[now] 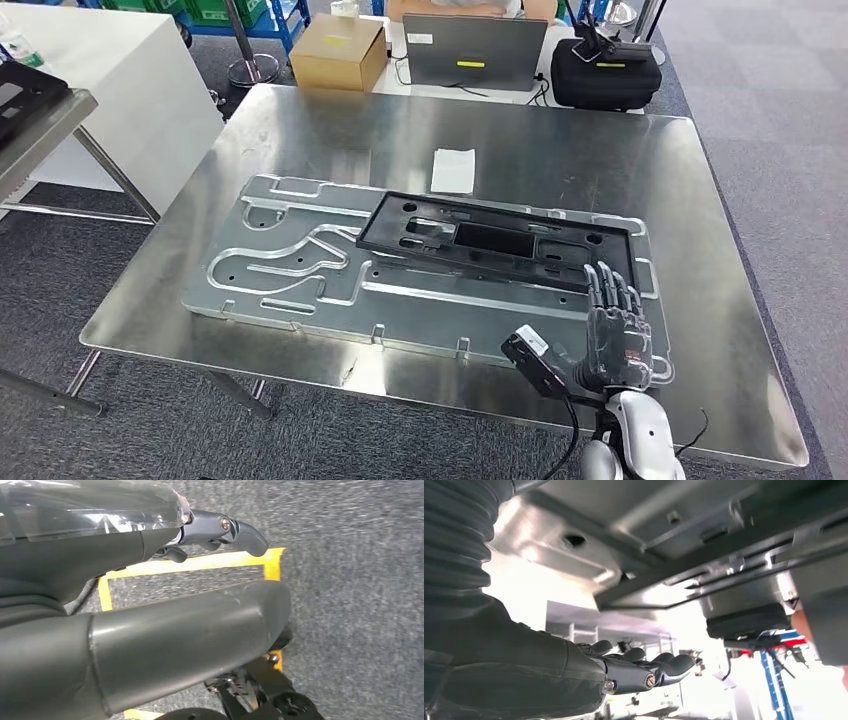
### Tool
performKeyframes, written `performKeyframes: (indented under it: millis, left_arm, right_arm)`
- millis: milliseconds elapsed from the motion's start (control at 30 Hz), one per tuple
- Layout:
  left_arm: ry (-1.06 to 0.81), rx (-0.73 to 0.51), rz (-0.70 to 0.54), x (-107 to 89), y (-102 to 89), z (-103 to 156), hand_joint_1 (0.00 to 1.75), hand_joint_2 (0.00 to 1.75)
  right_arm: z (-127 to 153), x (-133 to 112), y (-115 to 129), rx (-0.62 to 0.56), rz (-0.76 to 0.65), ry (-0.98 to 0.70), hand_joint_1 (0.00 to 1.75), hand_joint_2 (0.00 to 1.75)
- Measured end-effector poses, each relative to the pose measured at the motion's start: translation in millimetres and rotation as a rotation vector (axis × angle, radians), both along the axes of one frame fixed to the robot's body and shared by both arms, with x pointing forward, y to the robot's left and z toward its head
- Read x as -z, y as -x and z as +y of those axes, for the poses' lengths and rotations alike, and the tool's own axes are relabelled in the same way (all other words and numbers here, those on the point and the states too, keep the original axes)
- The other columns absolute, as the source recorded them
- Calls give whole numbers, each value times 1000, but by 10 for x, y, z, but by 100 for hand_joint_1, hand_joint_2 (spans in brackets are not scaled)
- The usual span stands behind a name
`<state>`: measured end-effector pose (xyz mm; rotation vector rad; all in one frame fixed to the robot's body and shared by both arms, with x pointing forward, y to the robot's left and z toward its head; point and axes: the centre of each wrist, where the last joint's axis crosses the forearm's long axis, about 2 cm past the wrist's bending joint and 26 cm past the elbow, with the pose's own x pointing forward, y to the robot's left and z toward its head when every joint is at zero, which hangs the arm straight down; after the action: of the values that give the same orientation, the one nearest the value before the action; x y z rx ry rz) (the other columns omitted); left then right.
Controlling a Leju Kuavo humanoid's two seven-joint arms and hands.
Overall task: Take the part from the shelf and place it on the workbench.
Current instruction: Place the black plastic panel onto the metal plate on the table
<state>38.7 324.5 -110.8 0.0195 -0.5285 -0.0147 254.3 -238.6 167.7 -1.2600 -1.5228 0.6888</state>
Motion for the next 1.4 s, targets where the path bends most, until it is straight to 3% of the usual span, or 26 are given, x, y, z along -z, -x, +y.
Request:
performKeyframes:
  millis: [300,567,833,967,1167,1400]
  left_arm:
    - [-1,-8,-1,-5,-35,11,0,0]
    - [7,-39,2,1,1,-14,0,0]
    - [11,-51,2,3,8,-39,0,0]
    - [12,-73,10,9,64,-48,0,0]
    - [13,-109,8,12,89,-56,0,0]
    - [16,-150,5,15,108,-101,0,0]
  right_arm:
    - [67,-6,111,-41,-28,-46,0,175]
    - [55,10,329,-115,-99,-221,0,175]
    - [73,-77,458,-132,-158,-277,0,175]
    - [79,-81,574,-153,-190,-370,0,0]
    - [2,40,808,-227,-258,-719,0,0]
    - [-160,421,1144,-148,-264,-1027,0,0]
